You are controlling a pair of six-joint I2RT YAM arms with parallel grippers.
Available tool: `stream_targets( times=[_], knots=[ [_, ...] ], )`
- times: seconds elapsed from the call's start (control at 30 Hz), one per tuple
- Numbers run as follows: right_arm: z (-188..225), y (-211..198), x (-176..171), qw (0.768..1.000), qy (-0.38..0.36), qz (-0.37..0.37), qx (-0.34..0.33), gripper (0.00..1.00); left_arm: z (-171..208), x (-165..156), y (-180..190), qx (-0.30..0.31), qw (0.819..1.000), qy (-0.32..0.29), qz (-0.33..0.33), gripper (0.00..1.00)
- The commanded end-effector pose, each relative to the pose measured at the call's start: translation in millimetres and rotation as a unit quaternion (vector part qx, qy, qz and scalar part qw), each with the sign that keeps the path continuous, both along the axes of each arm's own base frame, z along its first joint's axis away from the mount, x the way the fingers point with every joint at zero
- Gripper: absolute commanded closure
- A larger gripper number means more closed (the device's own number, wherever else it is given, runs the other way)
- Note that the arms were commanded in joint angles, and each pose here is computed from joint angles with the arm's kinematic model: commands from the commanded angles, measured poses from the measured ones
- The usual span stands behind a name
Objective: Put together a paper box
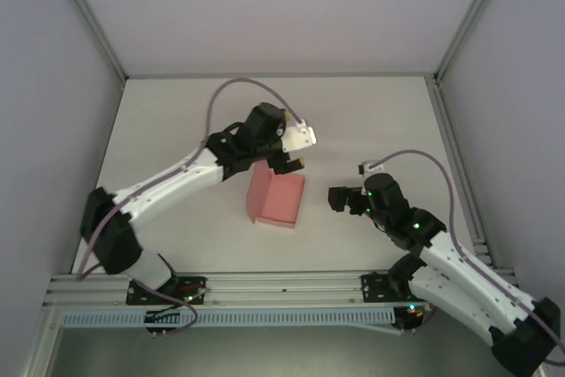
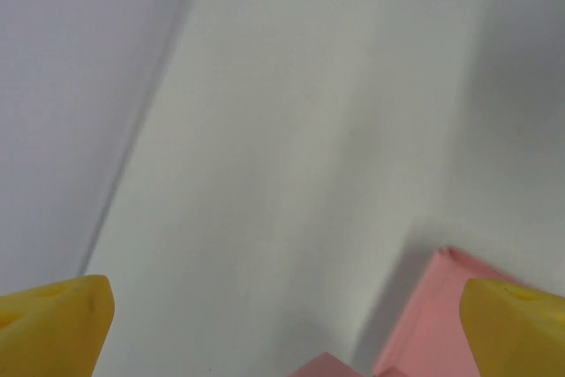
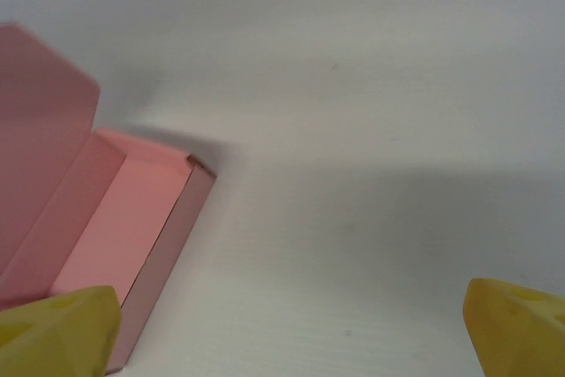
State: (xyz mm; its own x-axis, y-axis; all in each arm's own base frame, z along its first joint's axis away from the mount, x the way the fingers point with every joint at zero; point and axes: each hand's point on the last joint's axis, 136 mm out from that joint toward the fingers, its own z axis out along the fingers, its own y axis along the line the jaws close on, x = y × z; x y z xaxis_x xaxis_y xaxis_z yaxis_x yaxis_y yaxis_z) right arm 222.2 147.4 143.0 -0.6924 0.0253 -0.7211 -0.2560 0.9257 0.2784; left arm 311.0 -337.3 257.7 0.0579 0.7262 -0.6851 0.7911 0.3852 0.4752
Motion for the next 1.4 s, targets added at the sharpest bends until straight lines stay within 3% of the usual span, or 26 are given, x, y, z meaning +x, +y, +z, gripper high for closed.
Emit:
stream_targets(
  times=[0.0, 0.07, 0.13, 0.23, 0.27, 0.4, 0.57, 0.73, 1.03, 1.2, 1.37],
  knots=[
    [22.0, 47.9, 14.0, 0.993, -0.028, 0.118, 0.010, 0.00, 39.5, 30.8, 44.7, -0.204, 0.960, 0.032, 0.188, 0.00],
    [16.9, 65.9, 24.1, 0.988, -0.014, 0.152, -0.004, 0.00, 35.6, 38.8, 89.3, -0.276, 0.912, 0.074, 0.293, 0.00],
    [12.2, 84.9, 35.4, 0.982, 0.000, 0.186, -0.016, 0.00, 18.7, 36.8, 127.4, -0.329, 0.867, 0.112, 0.358, 0.00],
    [4.5, 111.6, 51.4, 0.973, 0.016, 0.228, -0.025, 0.00, -11.8, 23.5, 180.1, -0.357, 0.811, 0.136, 0.444, 0.00],
    [-0.7, 119.2, 57.4, 0.970, 0.021, 0.239, -0.030, 0.00, -23.0, 16.6, 196.8, -0.355, 0.796, 0.136, 0.471, 0.00],
    [-22.3, 142.3, 73.7, 0.962, 0.051, 0.266, -0.041, 0.10, -50.2, -8.4, 242.0, -0.336, 0.766, 0.125, 0.534, 0.00],
    [-45.0, 162.8, 88.5, 0.956, 0.067, 0.280, -0.047, 0.24, -50.4, -27.3, 261.5, -0.352, 0.754, 0.110, 0.544, 0.00],
    [-65.0, 175.2, 99.8, 0.952, 0.080, 0.289, -0.062, 0.32, -49.9, -30.1, 263.5, -0.352, 0.757, 0.105, 0.541, 0.00],
    [-87.9, 177.8, 100.7, 0.950, 0.095, 0.281, -0.099, 0.61, -60.3, -27.9, 262.4, -0.334, 0.758, 0.113, 0.548, 0.00],
    [-89.4, 165.8, 103.8, 0.959, 0.091, 0.237, -0.127, 0.81, -58.9, -27.4, 262.0, -0.337, 0.758, 0.112, 0.548, 0.00],
    [-78.8, 144.8, 109.0, 0.978, 0.063, 0.132, -0.147, 0.89, -58.0, -27.3, 261.7, -0.340, 0.756, 0.114, 0.548, 0.00]
  ],
)
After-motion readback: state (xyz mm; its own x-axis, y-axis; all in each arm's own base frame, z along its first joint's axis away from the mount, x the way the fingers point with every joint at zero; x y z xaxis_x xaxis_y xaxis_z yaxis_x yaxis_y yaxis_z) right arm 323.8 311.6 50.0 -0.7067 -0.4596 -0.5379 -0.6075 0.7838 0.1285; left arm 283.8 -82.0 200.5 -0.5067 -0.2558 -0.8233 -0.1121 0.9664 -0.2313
